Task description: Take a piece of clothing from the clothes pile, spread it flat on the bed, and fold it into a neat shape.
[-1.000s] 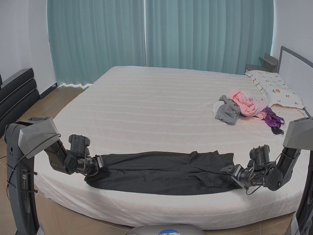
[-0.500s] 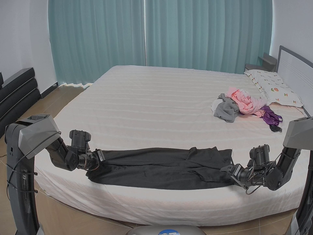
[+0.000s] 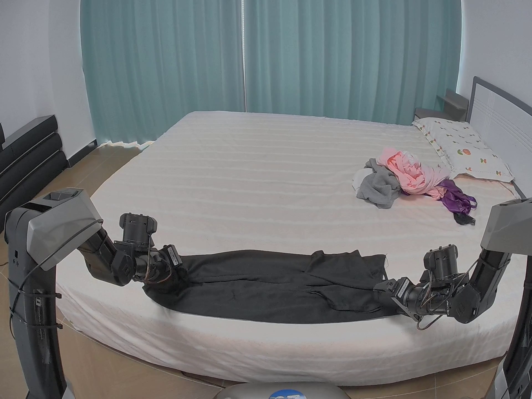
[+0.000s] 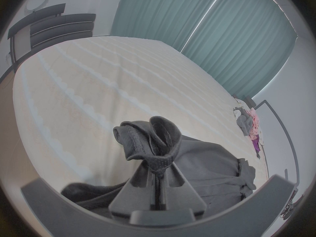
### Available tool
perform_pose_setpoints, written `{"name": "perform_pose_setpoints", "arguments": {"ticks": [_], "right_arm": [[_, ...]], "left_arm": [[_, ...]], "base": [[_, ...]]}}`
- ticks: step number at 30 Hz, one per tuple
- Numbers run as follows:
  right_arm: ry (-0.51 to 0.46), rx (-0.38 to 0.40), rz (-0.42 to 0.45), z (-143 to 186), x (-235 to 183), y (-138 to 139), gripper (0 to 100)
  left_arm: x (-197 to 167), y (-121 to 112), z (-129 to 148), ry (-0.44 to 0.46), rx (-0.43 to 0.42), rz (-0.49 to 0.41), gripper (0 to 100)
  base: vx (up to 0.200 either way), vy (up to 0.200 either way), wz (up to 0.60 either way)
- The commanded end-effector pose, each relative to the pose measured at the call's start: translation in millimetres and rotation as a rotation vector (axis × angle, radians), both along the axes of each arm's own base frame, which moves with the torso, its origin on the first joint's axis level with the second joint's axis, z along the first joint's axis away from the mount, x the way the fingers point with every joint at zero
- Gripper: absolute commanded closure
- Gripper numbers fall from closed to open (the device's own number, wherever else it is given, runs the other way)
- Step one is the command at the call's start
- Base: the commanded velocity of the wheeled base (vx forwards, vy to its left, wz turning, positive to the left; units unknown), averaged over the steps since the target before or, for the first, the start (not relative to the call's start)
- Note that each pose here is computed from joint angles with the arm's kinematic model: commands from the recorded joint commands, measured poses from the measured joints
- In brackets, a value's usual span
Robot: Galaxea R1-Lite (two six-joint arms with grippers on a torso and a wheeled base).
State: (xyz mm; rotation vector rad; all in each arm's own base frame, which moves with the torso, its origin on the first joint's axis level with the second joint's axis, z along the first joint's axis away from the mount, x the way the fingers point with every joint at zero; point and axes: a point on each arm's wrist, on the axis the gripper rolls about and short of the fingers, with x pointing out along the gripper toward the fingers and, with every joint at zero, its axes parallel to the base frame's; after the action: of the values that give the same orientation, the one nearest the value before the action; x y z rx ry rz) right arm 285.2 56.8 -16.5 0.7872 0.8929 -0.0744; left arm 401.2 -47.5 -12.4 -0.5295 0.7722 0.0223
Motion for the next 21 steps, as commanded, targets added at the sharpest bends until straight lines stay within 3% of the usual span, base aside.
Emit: {"name": "perform_pose_setpoints", "arguments": {"ticks": [1,10,21], "right_arm": [[-0.003,0.003,-0.001,0.8,0.0,0.2,0],[-0.034,0.031,-0.026,2.3,1.9,0.1,0],[-0.038,0.039,-0.034,0.6,2.3,-0.3,0]], "left_arm": [[-0.8,-7.6,10.8,-0.021,-0.022,0.000,100],[-2.1,-23.6,33.8,-0.062,-0.043,-0.023,100],[2.5,-46.9,63.4,-0.041,-0.073,-0.044,100]], "base": [[0.000,-0.200,0.00],[0.000,-0.200,0.00],[0.000,-0.200,0.00]]}}
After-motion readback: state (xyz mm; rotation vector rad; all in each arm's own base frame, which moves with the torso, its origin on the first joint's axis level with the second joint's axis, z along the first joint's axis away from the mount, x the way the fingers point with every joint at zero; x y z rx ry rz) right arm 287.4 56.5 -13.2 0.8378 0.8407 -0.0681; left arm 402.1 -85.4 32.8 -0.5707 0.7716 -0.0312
